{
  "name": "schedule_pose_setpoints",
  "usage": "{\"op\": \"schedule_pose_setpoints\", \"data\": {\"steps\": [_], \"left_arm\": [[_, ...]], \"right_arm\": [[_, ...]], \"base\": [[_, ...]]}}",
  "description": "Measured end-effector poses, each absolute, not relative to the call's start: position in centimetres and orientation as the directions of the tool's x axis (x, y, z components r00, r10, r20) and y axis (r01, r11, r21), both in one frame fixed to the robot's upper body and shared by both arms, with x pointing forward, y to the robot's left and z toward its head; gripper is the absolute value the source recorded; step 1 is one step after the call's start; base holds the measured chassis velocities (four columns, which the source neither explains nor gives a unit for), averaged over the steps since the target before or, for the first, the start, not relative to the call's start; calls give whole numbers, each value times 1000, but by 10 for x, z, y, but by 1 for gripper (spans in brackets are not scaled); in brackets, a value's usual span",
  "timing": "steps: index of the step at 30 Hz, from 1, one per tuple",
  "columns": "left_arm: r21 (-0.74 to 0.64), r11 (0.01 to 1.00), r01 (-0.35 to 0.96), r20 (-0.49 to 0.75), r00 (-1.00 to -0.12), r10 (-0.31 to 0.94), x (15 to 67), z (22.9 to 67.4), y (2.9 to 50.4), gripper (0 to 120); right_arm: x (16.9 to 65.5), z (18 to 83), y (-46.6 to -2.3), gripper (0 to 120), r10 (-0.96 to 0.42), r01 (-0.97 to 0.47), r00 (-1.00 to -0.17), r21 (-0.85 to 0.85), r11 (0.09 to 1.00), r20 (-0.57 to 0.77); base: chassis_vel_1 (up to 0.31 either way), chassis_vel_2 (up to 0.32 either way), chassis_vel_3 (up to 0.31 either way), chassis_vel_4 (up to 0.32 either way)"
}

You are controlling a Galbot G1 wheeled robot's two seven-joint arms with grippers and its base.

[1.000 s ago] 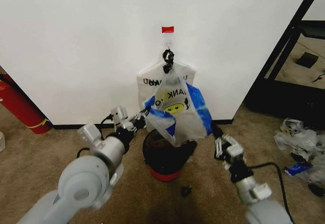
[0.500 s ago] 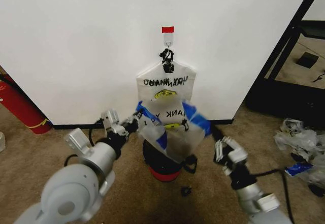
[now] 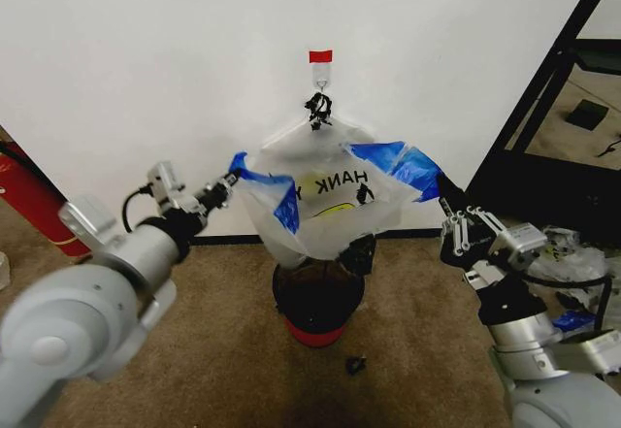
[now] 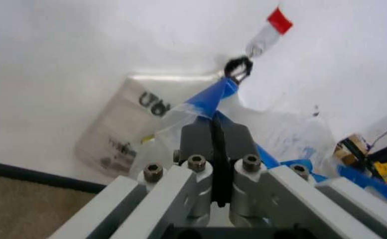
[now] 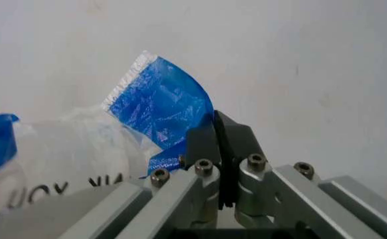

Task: Pick up the garbage bag from the wall and place it over the trash bin.

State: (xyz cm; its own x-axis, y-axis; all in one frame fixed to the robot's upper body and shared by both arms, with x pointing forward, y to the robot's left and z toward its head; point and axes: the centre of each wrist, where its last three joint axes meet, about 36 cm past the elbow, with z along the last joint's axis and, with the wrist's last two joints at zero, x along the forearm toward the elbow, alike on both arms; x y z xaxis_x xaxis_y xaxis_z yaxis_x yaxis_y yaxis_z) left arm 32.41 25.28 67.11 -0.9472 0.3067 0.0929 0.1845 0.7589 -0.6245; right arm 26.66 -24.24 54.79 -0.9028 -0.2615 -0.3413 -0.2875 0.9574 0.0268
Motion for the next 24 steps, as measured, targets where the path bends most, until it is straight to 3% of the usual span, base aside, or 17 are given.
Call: {"op": "schedule_pose_setpoints", "data": {"steps": [8, 14, 24], "left_arm": [[-627, 760, 171, 114, -945, 306, 324, 679, 258, 0], [-678, 726, 113, 213, -916, 341, 319, 631, 236, 0], [-694, 714, 89, 254, -898, 359, 309, 602, 220, 0]], "right_arm": [[267, 546, -240, 0, -213, -249, -947, 135, 959, -239], [262, 539, -234, 0, -196, -228, -961, 160, 960, -195], [254, 529, -216, 0, -204, -236, -965, 212, 948, -164]], "base": [[0, 0, 0, 0], [0, 0, 0, 0], [0, 0, 0, 0]]}}
